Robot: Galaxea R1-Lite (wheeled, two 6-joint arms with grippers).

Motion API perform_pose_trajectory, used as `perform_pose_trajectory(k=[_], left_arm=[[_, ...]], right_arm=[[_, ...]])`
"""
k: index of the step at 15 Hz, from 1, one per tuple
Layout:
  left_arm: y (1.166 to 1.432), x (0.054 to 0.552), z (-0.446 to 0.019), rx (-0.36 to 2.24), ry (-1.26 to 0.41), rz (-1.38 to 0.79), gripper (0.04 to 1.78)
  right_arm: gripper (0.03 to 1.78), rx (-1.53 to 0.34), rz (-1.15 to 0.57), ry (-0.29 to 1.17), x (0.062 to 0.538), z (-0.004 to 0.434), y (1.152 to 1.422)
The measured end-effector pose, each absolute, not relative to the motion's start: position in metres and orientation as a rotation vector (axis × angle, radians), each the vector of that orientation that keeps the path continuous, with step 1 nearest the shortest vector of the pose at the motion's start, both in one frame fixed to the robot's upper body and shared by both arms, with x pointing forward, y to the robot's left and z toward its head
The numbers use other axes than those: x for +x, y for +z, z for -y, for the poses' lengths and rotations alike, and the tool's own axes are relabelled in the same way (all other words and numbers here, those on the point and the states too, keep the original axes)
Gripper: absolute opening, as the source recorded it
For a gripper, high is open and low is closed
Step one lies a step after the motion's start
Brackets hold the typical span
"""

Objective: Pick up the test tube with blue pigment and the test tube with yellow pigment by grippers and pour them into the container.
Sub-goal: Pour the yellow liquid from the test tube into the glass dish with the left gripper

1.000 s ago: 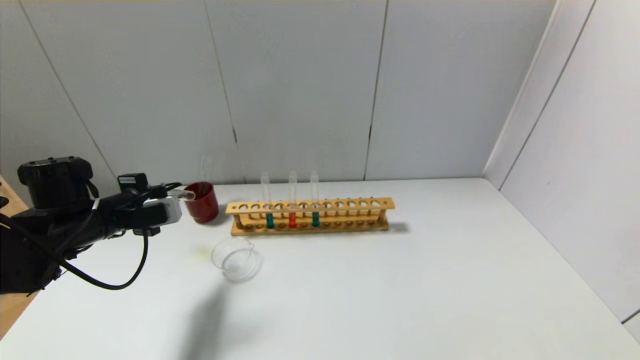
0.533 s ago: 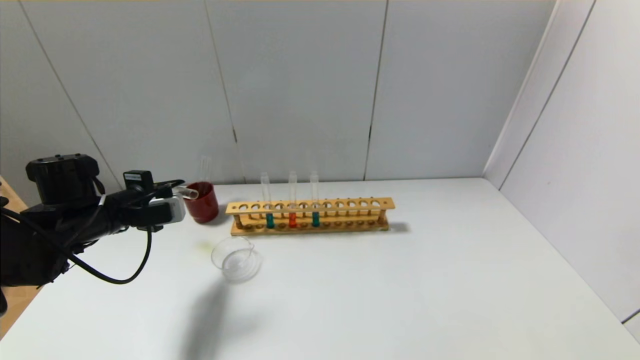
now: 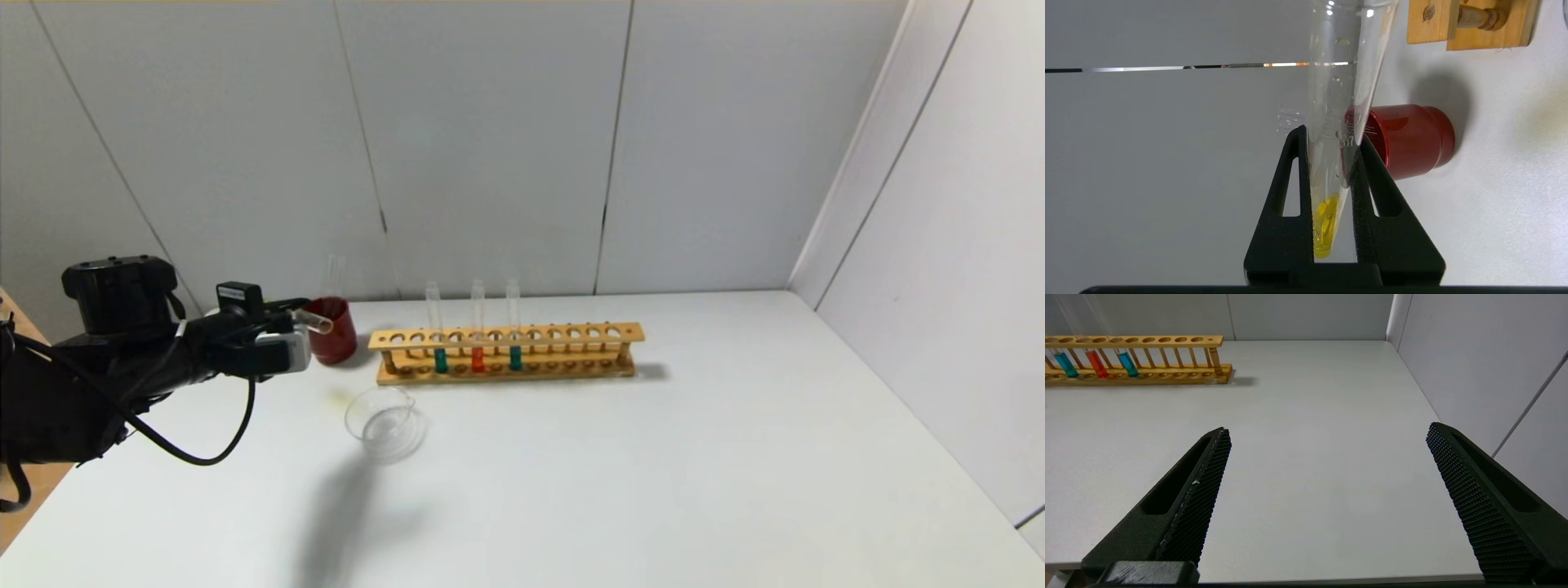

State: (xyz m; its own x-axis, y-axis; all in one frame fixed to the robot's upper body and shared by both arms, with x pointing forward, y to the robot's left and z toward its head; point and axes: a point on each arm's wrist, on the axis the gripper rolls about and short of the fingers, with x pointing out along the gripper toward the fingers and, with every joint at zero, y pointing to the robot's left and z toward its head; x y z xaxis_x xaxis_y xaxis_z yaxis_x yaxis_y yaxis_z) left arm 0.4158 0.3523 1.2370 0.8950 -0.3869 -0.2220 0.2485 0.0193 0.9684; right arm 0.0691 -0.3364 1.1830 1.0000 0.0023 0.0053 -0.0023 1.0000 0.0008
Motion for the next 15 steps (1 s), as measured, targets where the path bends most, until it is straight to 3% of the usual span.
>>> perform_pose_trajectory(k=[15], left_arm=[[1.226, 0.429, -0.351, 1.540, -0.519, 0.124, 0.32]], right_arm=[[1.75, 0.001, 0.005, 0.003, 0.069, 0.336, 1.183]])
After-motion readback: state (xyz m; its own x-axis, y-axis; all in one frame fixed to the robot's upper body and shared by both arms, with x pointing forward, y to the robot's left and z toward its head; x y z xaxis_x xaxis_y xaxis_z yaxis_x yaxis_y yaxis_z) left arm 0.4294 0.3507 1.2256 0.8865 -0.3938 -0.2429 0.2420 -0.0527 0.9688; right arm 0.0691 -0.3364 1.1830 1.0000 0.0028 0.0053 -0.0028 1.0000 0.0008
